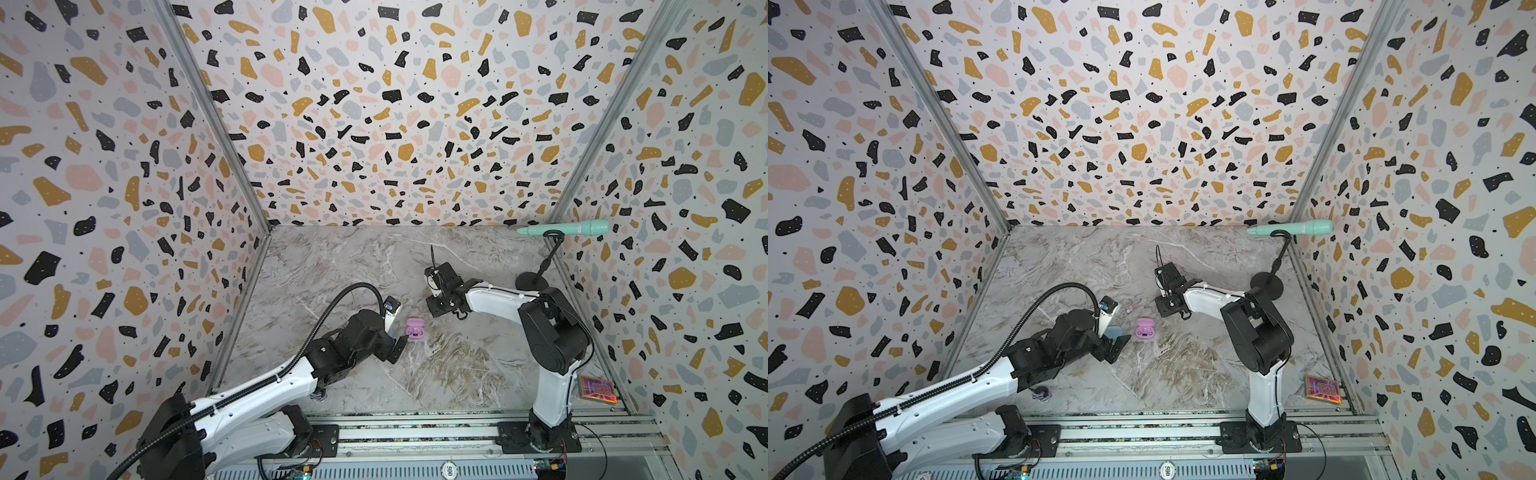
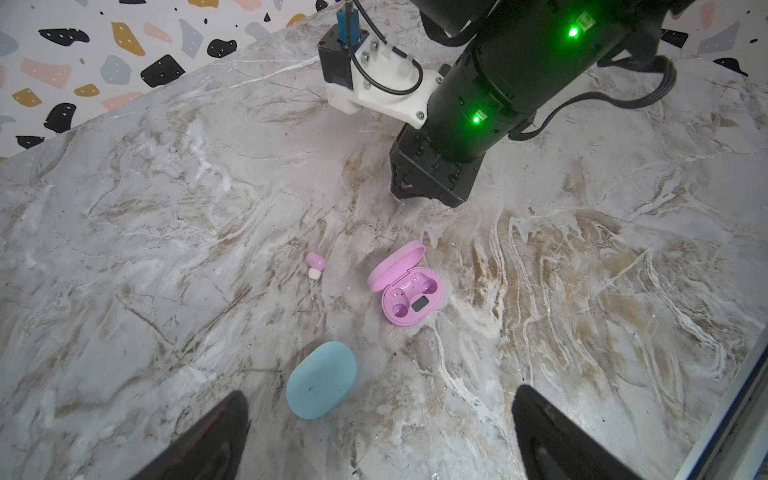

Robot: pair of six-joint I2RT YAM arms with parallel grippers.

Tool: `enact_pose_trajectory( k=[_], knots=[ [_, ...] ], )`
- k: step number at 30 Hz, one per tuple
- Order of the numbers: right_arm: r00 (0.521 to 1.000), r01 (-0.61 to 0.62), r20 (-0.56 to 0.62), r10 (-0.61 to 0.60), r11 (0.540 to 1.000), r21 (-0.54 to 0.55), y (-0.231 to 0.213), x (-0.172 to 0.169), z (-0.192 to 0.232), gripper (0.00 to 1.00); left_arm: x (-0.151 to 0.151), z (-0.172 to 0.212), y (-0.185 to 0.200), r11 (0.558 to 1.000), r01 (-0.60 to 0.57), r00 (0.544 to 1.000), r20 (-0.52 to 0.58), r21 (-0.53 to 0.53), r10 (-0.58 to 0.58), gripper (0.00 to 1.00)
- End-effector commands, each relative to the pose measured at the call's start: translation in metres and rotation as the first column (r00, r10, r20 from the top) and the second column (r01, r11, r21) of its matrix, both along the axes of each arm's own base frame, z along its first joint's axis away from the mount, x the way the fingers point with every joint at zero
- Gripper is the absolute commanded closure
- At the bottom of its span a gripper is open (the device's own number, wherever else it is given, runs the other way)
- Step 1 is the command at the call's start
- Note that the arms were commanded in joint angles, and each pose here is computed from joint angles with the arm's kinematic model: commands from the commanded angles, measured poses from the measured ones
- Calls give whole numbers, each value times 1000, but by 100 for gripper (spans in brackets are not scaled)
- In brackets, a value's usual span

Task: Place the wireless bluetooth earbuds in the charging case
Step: 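Close the right gripper on the pink earbud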

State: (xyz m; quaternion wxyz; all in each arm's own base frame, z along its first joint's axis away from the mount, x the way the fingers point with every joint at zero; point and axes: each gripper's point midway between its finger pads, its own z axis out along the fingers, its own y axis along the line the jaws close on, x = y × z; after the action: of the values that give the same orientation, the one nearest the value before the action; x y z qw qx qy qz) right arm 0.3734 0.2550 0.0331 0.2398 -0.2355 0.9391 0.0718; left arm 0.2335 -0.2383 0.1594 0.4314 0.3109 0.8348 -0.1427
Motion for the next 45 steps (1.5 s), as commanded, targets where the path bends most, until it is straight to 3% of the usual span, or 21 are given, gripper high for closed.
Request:
enact_pose_trajectory(
  k=[1, 14, 29, 45],
  knots=[
    [1000, -10, -2, 10, 1000, 13, 1, -1, 12, 82, 5, 20, -6, 999, 7, 999, 35, -38, -6, 0],
    [1000, -11, -9, 12, 1000, 19, 2, -3, 14, 84, 5, 22, -6, 999, 9, 999, 35, -41, -8, 0],
    [1000, -11, 10, 11, 1000, 12, 4, -1, 23, 74, 4, 21, -7, 999, 12, 999, 32, -40, -10, 0],
    [999, -13, 43, 14, 999, -29, 8, 6, 29, 73, 4, 22, -7, 999, 13, 999, 34, -44, -12, 0]
  ],
)
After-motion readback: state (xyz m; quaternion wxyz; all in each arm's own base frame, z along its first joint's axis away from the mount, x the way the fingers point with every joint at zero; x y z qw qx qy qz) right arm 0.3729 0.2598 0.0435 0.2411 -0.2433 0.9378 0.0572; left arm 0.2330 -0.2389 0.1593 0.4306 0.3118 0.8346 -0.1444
